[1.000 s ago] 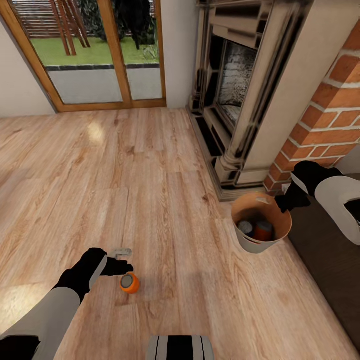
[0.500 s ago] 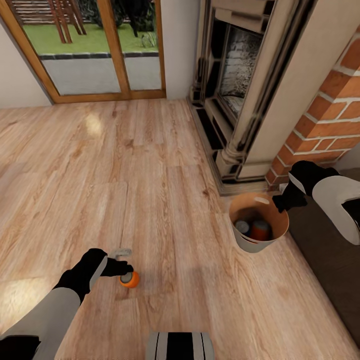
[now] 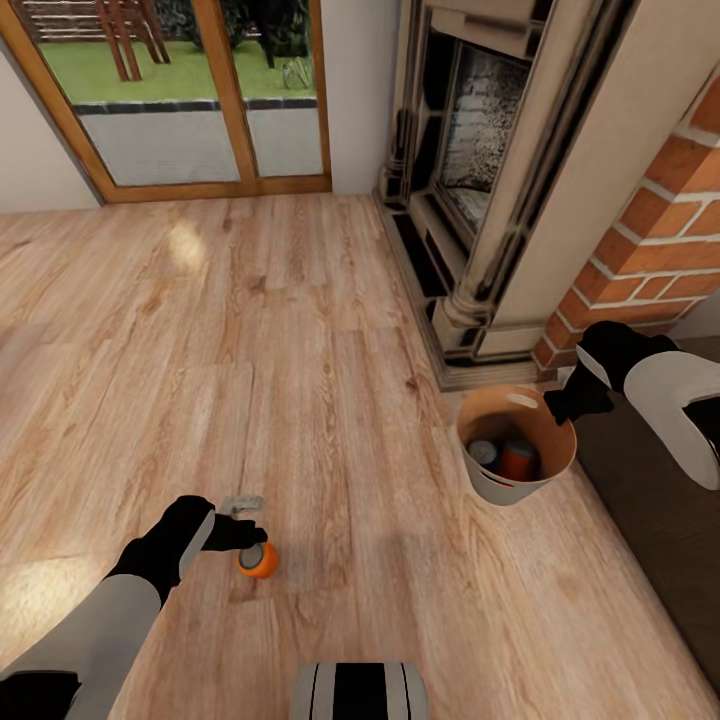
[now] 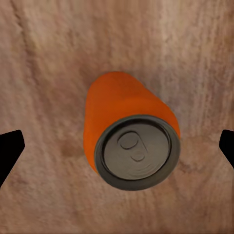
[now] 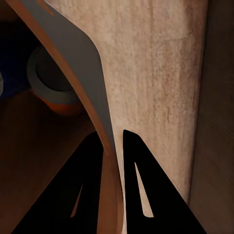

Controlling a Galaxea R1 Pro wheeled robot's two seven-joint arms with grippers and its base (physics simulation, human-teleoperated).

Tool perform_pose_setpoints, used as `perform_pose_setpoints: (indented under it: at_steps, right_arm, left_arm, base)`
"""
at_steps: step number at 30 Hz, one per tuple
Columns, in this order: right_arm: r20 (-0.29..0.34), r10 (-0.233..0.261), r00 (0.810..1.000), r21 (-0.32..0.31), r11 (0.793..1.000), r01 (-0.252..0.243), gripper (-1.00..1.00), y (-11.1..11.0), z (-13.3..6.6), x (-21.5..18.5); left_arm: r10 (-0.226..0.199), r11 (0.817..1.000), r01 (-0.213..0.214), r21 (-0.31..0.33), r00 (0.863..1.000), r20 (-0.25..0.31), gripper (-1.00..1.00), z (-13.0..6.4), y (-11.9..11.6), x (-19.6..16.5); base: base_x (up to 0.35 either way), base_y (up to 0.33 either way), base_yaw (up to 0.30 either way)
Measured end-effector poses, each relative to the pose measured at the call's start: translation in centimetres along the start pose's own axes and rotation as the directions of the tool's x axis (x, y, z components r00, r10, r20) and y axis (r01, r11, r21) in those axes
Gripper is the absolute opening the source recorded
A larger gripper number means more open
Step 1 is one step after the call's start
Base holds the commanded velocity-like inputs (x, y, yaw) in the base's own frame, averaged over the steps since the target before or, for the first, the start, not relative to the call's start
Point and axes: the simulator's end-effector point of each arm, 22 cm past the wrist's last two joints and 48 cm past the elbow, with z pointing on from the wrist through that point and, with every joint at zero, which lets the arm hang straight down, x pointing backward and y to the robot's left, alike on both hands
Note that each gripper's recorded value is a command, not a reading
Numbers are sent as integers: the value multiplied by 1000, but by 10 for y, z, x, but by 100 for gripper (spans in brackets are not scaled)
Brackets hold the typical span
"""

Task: Put the three can of soda from the living room inside the tash can in the kitchen.

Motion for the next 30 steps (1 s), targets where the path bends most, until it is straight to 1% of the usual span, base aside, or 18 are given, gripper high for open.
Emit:
perform_pose_setpoints:
  at_steps: [4, 14, 20, 23, 30]
  right_arm:
    - [0, 1, 1000, -1, 1000, -1, -100, 0, 0, 0]
    - [-42, -8, 999, 3, 1000, 8, -100, 4, 29, 4]
    - [-41, -14, 999, 3, 1000, 14, -100, 7, 29, 3]
    - [-52, -18, 998, -5, 1000, 18, -100, 13, 37, 4]
    - [-50, -33, 998, -6, 999, 32, -100, 21, 37, 2]
  left_arm:
    - [1, 1000, -1, -1, 1000, -1, 100, 0, 0, 0]
    - [-3, 1000, 3, -2, 999, -41, 100, 20, 2, 15]
    - [-2, 1000, 2, -2, 999, -40, 100, 20, 2, 15]
    - [-4, 1000, 3, -2, 999, -52, 100, 26, 2, 19]
    - [-3, 1000, 3, 0, 999, -50, 100, 26, 2, 19]
  base:
    - [3, 0, 0]
    - [0, 0, 0]
    - [0, 0, 0]
    - [0, 0, 0]
    - [0, 0, 0]
